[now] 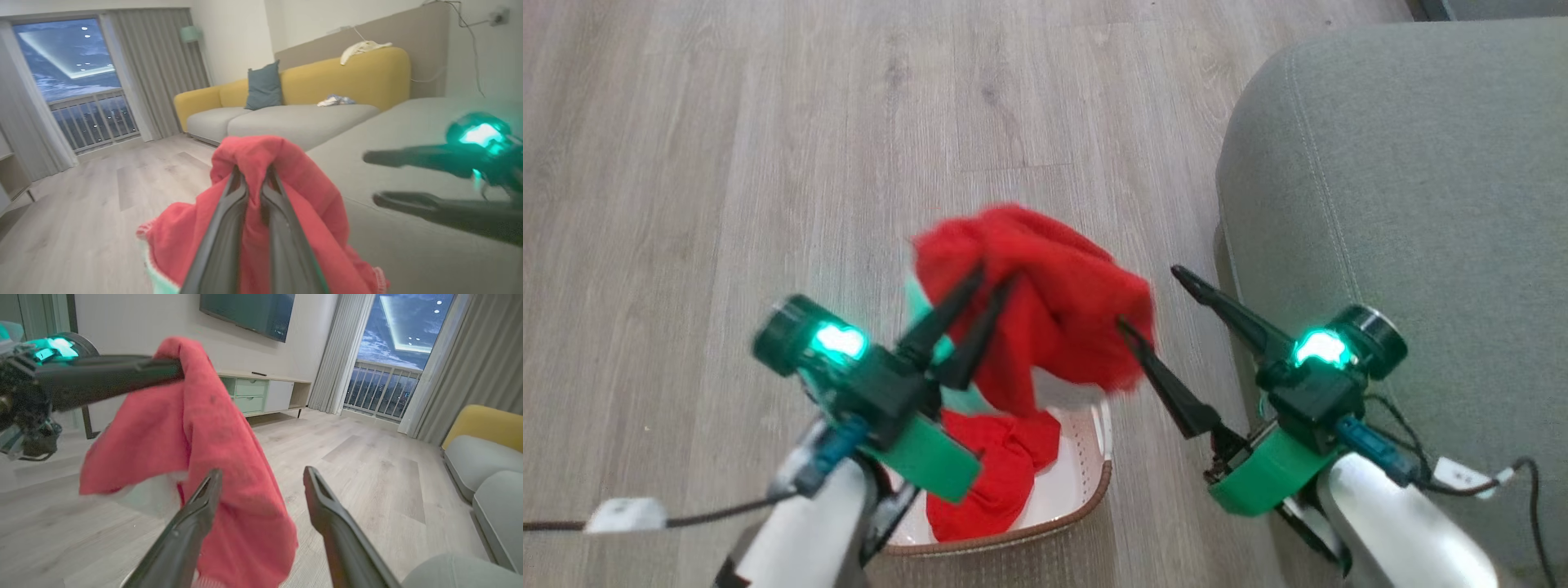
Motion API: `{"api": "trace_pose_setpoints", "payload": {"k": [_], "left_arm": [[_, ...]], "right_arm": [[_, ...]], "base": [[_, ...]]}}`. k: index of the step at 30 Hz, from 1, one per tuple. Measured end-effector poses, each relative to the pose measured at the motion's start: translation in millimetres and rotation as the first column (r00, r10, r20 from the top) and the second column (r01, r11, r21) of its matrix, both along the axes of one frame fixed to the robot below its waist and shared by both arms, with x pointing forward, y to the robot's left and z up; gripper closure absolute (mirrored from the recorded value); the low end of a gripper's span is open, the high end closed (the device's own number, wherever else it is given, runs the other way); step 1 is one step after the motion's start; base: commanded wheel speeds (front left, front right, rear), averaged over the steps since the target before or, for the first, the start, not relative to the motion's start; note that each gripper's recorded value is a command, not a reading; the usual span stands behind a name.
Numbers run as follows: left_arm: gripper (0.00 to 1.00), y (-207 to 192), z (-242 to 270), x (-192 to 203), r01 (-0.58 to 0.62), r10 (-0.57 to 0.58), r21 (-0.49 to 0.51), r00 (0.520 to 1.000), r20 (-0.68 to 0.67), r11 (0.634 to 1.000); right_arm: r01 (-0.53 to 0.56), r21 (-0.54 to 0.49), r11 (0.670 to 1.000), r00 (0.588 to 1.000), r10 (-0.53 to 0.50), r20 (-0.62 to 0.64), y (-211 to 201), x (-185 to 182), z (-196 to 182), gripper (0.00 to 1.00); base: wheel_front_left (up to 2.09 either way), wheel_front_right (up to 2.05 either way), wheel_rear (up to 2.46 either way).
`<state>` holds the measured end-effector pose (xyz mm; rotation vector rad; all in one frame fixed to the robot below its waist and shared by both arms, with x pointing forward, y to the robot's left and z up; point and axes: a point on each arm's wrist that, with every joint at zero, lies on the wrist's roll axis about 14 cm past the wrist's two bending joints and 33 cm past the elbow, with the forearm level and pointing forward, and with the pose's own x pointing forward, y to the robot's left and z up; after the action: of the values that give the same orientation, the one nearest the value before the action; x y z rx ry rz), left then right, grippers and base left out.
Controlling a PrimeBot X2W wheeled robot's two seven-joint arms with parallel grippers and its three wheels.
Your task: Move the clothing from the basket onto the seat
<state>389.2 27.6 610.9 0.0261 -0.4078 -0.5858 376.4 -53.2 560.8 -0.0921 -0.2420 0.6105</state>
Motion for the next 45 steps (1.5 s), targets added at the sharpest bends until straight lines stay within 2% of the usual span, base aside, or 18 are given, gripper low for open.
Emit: {"api": "trace_pose_setpoints", "payload": {"k": [6, 9, 14, 19, 23, 27, 28, 29, 38, 43, 44, 45], "left_arm": [[1.00, -28, -11, -19, 0.126, -0.125, 0.060, 0.992, -0.013, 0.990], [1.00, -33, -13, -23, 0.149, -0.148, 0.078, 0.989, -0.012, 0.986], [1.00, -42, -14, -34, 0.194, -0.194, 0.091, 0.981, -0.011, 0.977], [1.00, -51, -13, -41, 0.239, -0.241, 0.122, 0.970, 0.005, 0.963], [1.00, -60, -12, -46, 0.275, -0.278, 0.126, 0.961, 0.006, 0.953], [1.00, -63, -17, -52, 0.292, -0.293, 0.131, 0.956, -0.009, 0.947], [1.00, -62, -17, -51, 0.289, -0.290, 0.128, 0.957, -0.014, 0.949], [1.00, -61, -19, -51, 0.285, -0.285, 0.124, 0.958, -0.020, 0.950], [1.00, -48, -23, -39, 0.232, -0.229, 0.114, 0.973, -0.042, 0.966], [1.00, -46, -22, -36, 0.225, -0.220, 0.075, 0.974, -0.059, 0.972], [0.83, -44, -20, -34, 0.214, -0.210, 0.068, 0.976, -0.056, 0.974], [0.61, -42, -18, -32, 0.203, -0.200, 0.061, 0.978, -0.052, 0.977]], "right_arm": [[-0.081, -0.106, 0.991, 0.996, 0.083, 0.020, 9, 1, -3, 0.00], [-0.121, -0.159, 0.980, 0.992, 0.122, 0.001, 14, -1, -14, 0.00], [-0.234, -0.241, 0.942, 0.972, 0.222, -0.078, 30, -10, -41, 0.00], [-0.278, -0.305, 0.911, 0.961, 0.263, -0.088, 39, -3, -48, 0.00], [-0.302, -0.334, 0.893, 0.953, 0.292, -0.082, 48, 2, -48, 0.00], [-0.321, -0.311, 0.895, 0.947, 0.305, -0.100, 59, 2, -50, 0.00], [-0.327, -0.297, 0.897, 0.945, 0.307, -0.112, 62, 2, -51, 0.53], [-0.331, -0.281, 0.901, 0.943, 0.308, -0.121, 65, 2, -52, 1.00], [-0.281, -0.164, 0.946, 0.958, 0.266, -0.105, 70, 14, -36, 1.00], [-0.250, -0.107, 0.962, 0.965, 0.238, -0.109, 67, 13, -32, 1.00], [-0.239, -0.096, 0.966, 0.968, 0.229, -0.103, 65, 14, -29, 1.00], [-0.223, -0.085, 0.971, 0.972, 0.215, -0.096, 62, 17, -25, 1.00]], "base": [[0.00, 0.00, 0.00], [0.00, 0.00, 0.00], [0.00, 0.00, 0.00], [0.00, 0.00, 0.00], [0.00, 0.00, 0.00], [0.00, 0.00, 0.00], [0.00, 0.00, 0.00], [0.00, 0.00, 0.00], [0.00, 0.00, 0.00], [0.00, 0.00, 0.00], [0.00, 0.00, 0.00], [0.00, 0.00, 0.00]]}}
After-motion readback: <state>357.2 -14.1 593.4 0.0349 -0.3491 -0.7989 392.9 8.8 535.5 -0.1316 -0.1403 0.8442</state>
